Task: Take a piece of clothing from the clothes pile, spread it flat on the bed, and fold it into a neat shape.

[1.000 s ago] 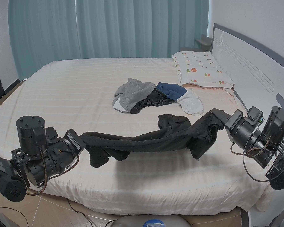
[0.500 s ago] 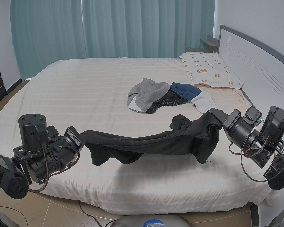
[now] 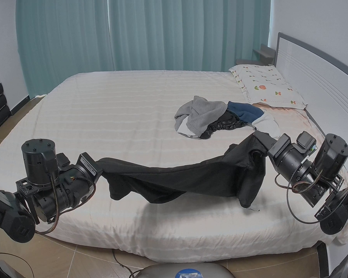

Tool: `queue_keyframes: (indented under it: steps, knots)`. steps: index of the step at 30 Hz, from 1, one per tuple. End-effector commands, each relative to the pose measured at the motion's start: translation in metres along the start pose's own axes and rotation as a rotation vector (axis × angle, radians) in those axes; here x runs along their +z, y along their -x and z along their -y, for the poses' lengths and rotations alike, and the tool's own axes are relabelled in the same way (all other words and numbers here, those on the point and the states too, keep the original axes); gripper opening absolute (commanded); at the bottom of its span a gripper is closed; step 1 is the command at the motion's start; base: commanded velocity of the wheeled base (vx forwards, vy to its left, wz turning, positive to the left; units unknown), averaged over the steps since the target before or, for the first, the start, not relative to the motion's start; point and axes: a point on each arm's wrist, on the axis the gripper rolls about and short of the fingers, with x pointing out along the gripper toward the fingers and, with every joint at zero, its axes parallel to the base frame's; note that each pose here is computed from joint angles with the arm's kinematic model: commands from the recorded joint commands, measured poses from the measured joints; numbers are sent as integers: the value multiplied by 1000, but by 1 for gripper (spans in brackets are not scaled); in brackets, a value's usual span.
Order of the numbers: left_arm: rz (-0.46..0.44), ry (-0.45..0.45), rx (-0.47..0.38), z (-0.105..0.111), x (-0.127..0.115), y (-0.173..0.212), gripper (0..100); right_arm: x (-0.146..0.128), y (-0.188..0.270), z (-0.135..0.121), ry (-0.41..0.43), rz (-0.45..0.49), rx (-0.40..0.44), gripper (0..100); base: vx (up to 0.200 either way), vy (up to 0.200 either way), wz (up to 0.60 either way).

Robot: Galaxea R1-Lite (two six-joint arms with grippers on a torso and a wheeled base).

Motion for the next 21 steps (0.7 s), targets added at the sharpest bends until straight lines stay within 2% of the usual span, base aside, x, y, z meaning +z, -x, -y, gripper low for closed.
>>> queue_keyframes:
  steps: [1,14,21]
  knots:
    - [-6,0,11,-2,-1,-2,0,-13,-8,13,4,-29,-32,0,0,200,0]
    - [-3,-2,6,-1,-1,-1,0,-8,-6,5,-8,21,18,0,0,200,0]
    - [-4,-2,7,-2,-1,-2,0,-7,-7,6,-16,26,16,0,0,200,0]
